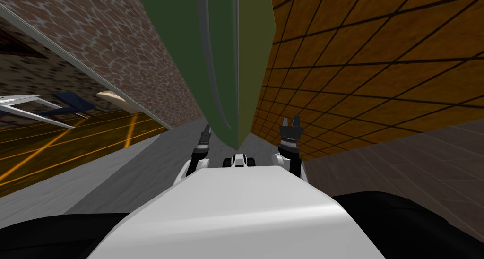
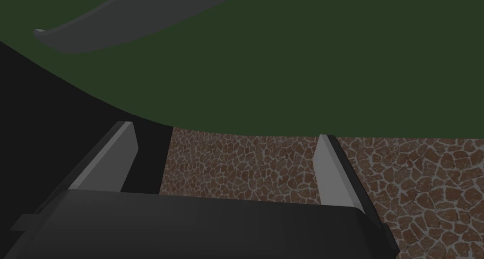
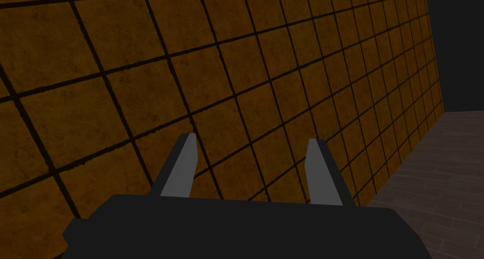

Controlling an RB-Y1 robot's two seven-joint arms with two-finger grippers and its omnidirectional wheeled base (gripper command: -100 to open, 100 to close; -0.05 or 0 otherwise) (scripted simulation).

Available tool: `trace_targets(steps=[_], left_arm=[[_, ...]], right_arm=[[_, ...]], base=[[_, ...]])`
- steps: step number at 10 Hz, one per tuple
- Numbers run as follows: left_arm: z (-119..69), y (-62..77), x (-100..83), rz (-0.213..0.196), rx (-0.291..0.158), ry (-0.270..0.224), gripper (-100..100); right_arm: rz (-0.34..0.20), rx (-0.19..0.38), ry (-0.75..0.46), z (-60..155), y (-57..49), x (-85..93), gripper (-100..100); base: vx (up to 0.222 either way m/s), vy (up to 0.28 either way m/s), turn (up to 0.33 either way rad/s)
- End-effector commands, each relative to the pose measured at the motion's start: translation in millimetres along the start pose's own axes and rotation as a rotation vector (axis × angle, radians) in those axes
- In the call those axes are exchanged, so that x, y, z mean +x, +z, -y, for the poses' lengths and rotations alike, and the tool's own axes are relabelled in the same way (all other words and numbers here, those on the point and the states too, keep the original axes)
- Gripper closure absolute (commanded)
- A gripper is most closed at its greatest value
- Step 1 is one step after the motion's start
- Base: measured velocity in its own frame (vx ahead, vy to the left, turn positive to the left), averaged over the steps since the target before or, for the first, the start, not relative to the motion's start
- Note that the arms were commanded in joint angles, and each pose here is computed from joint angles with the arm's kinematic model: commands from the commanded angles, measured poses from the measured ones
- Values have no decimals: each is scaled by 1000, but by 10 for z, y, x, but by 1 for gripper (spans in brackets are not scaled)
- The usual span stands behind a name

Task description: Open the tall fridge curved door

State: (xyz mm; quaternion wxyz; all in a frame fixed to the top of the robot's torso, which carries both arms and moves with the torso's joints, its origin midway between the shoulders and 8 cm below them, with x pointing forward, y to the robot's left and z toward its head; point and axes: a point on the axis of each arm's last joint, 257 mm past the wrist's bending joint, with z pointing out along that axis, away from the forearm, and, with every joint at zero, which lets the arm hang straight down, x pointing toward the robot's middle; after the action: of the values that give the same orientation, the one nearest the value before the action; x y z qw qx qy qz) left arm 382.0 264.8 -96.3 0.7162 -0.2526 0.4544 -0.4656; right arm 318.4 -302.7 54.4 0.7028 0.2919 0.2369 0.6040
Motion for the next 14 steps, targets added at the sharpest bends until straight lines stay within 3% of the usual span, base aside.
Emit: trace_targets(steps=[1,14], left_arm=[[-204,-62,27,-15,-11,27,-100],[-999,-393,182,-58,-86,101,-100]], right_arm=[[0,0,0,0,0,0,0],[0,0,0,0,0,0,0]], base=[[59,-53,31],[44,-43,25]])
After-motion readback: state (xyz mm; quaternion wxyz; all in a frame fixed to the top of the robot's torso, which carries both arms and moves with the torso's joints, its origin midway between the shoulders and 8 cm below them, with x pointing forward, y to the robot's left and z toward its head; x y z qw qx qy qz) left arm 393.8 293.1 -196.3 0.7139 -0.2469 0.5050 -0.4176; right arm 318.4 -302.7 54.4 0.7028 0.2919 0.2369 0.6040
